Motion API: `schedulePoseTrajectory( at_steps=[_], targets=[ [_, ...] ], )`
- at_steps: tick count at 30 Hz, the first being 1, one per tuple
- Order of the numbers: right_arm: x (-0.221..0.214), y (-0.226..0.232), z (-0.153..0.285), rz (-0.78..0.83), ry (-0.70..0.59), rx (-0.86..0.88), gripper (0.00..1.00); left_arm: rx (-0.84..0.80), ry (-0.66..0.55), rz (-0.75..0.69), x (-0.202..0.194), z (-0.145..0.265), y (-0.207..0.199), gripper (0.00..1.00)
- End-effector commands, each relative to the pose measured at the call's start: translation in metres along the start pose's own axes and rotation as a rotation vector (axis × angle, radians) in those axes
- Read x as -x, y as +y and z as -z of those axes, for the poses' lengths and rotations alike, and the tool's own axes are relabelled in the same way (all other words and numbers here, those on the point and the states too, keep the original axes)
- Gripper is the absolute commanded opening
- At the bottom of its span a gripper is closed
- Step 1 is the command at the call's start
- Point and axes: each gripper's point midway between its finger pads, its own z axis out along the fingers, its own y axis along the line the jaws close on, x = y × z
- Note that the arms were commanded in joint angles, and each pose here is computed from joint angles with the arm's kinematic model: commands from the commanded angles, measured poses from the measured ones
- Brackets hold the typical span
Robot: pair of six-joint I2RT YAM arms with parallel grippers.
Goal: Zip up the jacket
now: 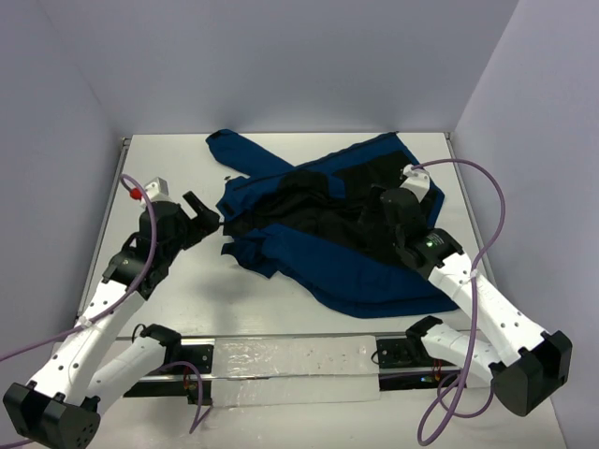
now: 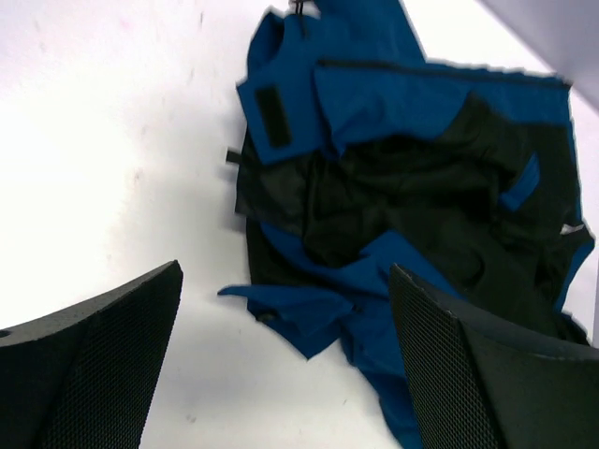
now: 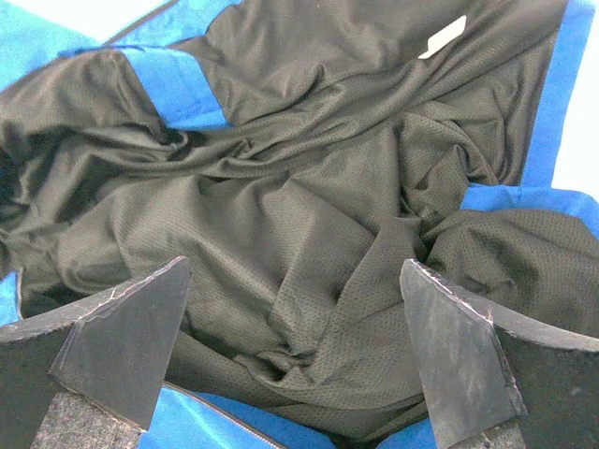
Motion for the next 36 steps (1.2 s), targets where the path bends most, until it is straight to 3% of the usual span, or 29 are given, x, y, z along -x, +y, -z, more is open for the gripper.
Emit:
schedulePoseTrajectory(
  at_steps=[1,8,14,19,30,31,32,33,34,35,36],
  targets=[
    [0.025,0.002,0.008,-0.083,-0.064,-0.025,1.00,0.027,-0.089,-0.015,0.035,0.009,-0.009,0.97],
    [0.025,-0.008,0.014,-0.082,-0.079,-0.052,1.00,0.026,-0.002,0.019,0.016,-0.007,-0.014,0.98],
    [0.041,-0.003,0.039,-0.119,-0.091,0.028,1.00,-0.005,0.141,0.003,-0.023,-0.029,-0.016,0.99],
    [0.036,0.001,0.064,-0.160,0.016,0.080,1.00,-0.052,0.195,-0.018,-0.038,-0.035,-0.020,0.99],
    [-0.031,-0.053,0.076,-0.221,0.236,-0.197,1.00,-0.066,0.352,-0.057,-0.073,-0.055,-0.021,0.97],
    [-0.038,-0.054,0.076,-0.252,0.261,-0.220,1.00,-0.085,0.372,-0.041,-0.080,-0.058,-0.024,0.93],
    [-0.043,-0.054,0.076,-0.270,0.285,-0.232,1.00,-0.097,0.392,-0.029,-0.087,-0.059,-0.024,0.76],
    [-0.046,-0.054,0.077,-0.281,0.299,-0.244,1.00,-0.110,0.407,-0.020,-0.090,-0.059,-0.026,0.70],
    [-0.051,-0.054,0.078,-0.289,0.322,-0.260,1.00,-0.118,0.420,-0.016,-0.093,-0.059,-0.028,0.50],
    [-0.054,-0.053,0.078,-0.312,0.339,-0.271,1.00,-0.113,0.434,-0.016,-0.093,-0.060,-0.029,0.21],
    [-0.056,-0.053,0.078,-0.332,0.346,-0.280,1.00,-0.099,0.438,-0.018,-0.094,-0.063,-0.027,0.10]
  ],
)
